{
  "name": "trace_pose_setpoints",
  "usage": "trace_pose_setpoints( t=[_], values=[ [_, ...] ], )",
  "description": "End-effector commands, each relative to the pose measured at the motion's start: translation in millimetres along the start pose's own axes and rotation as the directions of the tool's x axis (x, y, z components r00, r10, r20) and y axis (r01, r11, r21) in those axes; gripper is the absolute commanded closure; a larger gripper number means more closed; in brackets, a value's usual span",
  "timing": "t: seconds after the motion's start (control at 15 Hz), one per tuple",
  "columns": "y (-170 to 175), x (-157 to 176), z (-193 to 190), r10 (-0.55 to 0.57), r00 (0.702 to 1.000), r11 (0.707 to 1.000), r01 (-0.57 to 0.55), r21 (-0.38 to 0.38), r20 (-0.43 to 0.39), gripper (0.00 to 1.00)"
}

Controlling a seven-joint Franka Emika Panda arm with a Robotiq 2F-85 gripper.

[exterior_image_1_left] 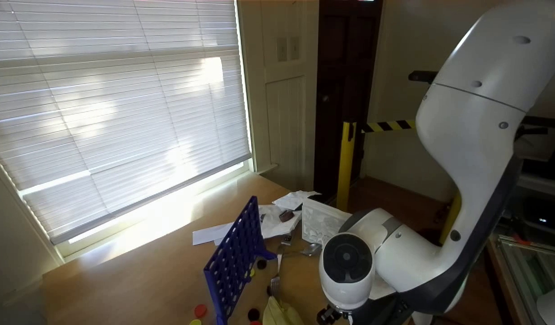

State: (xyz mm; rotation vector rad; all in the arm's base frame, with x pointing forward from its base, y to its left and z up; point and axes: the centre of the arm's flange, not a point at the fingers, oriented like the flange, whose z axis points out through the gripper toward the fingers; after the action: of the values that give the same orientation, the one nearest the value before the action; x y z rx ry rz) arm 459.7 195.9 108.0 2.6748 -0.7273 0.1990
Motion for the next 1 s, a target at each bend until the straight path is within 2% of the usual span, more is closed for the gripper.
trace_pose_setpoints(
  t=[0.0, 0.27, 0.47, 0.53, 0.6, 0.67, 0.73, 0.8, 0.93],
  values=[
    [-11, -8, 18, -0.017, 0.996, 0.999, 0.014, 0.031, 0.085, 0.0],
    [0, -22, 13, 0.039, 0.986, 0.999, -0.037, -0.017, 0.161, 0.0],
    [6, -28, 0, 0.083, 0.984, 0.996, -0.08, -0.029, 0.154, 0.0],
    [7, -31, -3, 0.088, 0.984, 0.996, -0.083, -0.039, 0.154, 0.05],
    [9, -33, -5, 0.089, 0.984, 0.995, -0.082, -0.05, 0.157, 0.04],
    [11, -35, -5, 0.094, 0.983, 0.994, -0.084, -0.067, 0.156, 0.06],
    [14, -36, -5, 0.073, 0.988, 0.994, -0.061, -0.089, 0.139, 0.01],
    [17, -37, -5, 0.058, 0.991, 0.993, -0.044, -0.111, 0.124, 0.04],
    [22, -34, -4, 0.031, 0.997, 0.985, -0.018, -0.174, 0.074, 0.01]
  ],
)
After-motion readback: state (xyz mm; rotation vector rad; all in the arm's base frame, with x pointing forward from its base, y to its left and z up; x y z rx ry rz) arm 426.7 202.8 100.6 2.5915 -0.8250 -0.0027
